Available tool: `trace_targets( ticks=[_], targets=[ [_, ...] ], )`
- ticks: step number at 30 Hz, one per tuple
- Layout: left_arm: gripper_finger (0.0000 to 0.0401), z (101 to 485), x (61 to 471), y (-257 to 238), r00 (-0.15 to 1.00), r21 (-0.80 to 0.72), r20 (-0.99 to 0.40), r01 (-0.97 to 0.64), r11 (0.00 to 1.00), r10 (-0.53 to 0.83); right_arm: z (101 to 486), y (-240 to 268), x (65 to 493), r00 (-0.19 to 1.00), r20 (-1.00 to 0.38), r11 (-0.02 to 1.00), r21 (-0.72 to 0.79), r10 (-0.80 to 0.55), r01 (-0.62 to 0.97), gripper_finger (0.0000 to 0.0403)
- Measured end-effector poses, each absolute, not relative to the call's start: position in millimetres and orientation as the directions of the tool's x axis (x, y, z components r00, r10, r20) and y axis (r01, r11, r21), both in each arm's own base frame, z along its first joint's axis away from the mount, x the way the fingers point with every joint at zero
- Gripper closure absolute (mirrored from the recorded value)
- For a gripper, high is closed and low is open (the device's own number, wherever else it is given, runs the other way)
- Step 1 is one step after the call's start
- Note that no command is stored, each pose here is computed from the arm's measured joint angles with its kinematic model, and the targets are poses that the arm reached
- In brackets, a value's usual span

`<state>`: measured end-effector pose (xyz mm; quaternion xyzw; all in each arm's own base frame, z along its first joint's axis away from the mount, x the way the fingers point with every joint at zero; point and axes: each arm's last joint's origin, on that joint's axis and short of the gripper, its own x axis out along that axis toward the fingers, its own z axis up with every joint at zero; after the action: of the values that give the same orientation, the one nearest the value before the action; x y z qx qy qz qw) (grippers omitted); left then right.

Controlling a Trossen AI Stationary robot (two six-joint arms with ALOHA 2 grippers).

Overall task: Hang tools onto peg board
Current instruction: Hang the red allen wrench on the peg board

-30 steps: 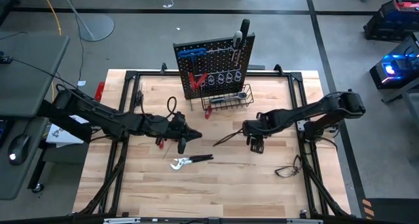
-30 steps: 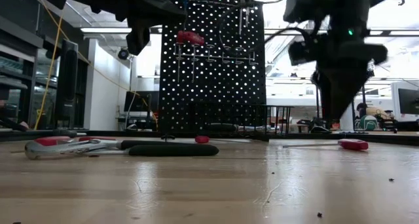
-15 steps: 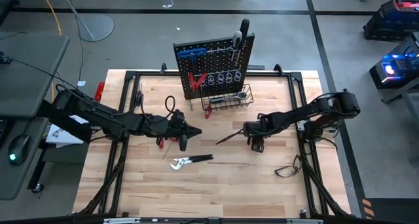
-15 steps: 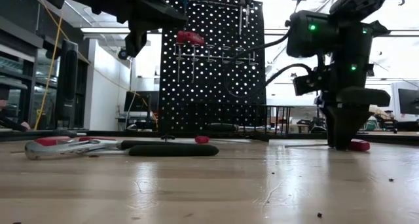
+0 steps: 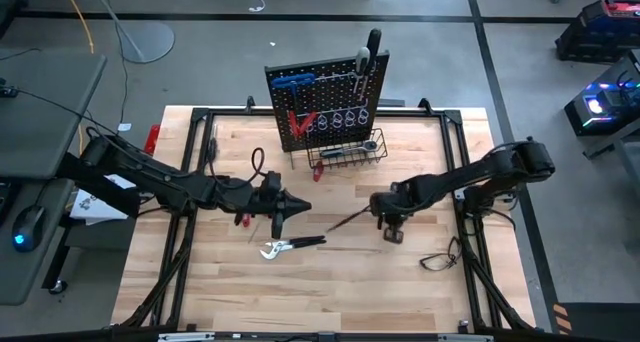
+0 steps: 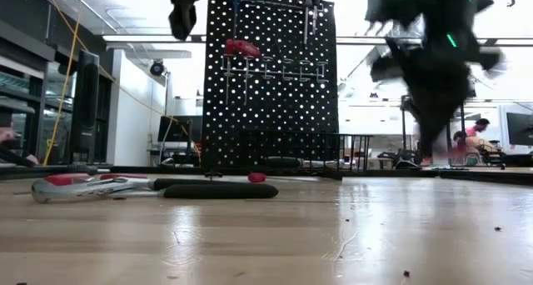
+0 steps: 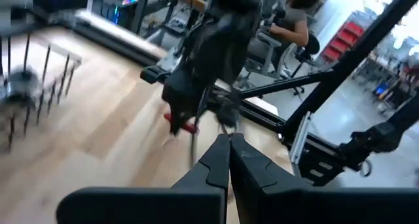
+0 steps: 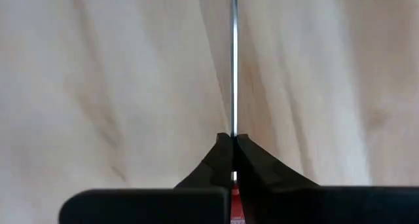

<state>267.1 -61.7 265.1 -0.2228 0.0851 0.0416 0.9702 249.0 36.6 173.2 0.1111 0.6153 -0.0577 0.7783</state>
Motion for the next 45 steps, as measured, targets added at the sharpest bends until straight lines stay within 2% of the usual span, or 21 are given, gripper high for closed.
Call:
trace_targets(
  ticks=[6, 10, 14, 17, 23, 26, 29, 34, 41, 45],
  targets=[
    [0.0401, 293, 274, -59, 0.988, -0.252, -0.146, -0.090, 0.963, 0.054, 244, 44, 269, 0.490, -0.872, 0.940, 0.153, -0.017, 0.305, 0.0402],
    [0.0387, 310, 278, -54, 0.985, -0.198, -0.153, -0.109, 0.974, 0.079, 292, 48, 282, 0.633, -0.766, 0.920, 0.158, -0.115, 0.359, 0.0402],
    [0.0342, 327, 280, -50, 0.988, -0.136, -0.120, -0.111, 0.984, 0.095, 343, 55, 292, 0.783, -0.584, 0.919, 0.150, -0.215, 0.364, 0.0402],
    [0.0295, 345, 282, -45, 0.991, -0.116, -0.060, -0.128, 0.985, 0.122, 375, 57, 292, 0.837, -0.471, 0.921, 0.117, -0.278, 0.371, 0.0402],
    [0.0204, 389, 281, -28, 0.950, -0.163, 0.208, -0.199, 0.966, 0.231, 426, 54, 291, 0.891, -0.253, 0.914, 0.060, -0.376, 0.402, 0.0403],
    [0.0173, 403, 280, -21, 0.935, -0.175, 0.271, -0.184, 0.967, 0.227, 438, 50, 293, 0.902, -0.176, 0.913, 0.038, -0.394, 0.406, 0.0403],
    [0.0160, 408, 280, -16, 0.935, -0.188, 0.287, -0.160, 0.969, 0.210, 444, 45, 295, 0.907, -0.120, 0.912, 0.026, -0.405, 0.410, 0.0403],
    [0.0158, 409, 280, -11, 0.932, -0.220, 0.298, -0.146, 0.965, 0.208, 442, 43, 312, 0.939, -0.079, 0.940, 0.039, -0.335, 0.339, 0.0403],
    [0.0158, 411, 280, -11, 0.938, -0.191, 0.321, -0.074, 0.979, 0.134, 427, 46, 338, 0.967, -0.074, 0.967, 0.055, -0.245, 0.250, 0.0403],
    [0.0158, 411, 280, -11, 0.937, -0.184, 0.323, -0.075, 0.980, 0.132, 423, 45, 346, 0.967, -0.061, 0.966, 0.062, -0.246, 0.250, 0.0403]
  ],
)
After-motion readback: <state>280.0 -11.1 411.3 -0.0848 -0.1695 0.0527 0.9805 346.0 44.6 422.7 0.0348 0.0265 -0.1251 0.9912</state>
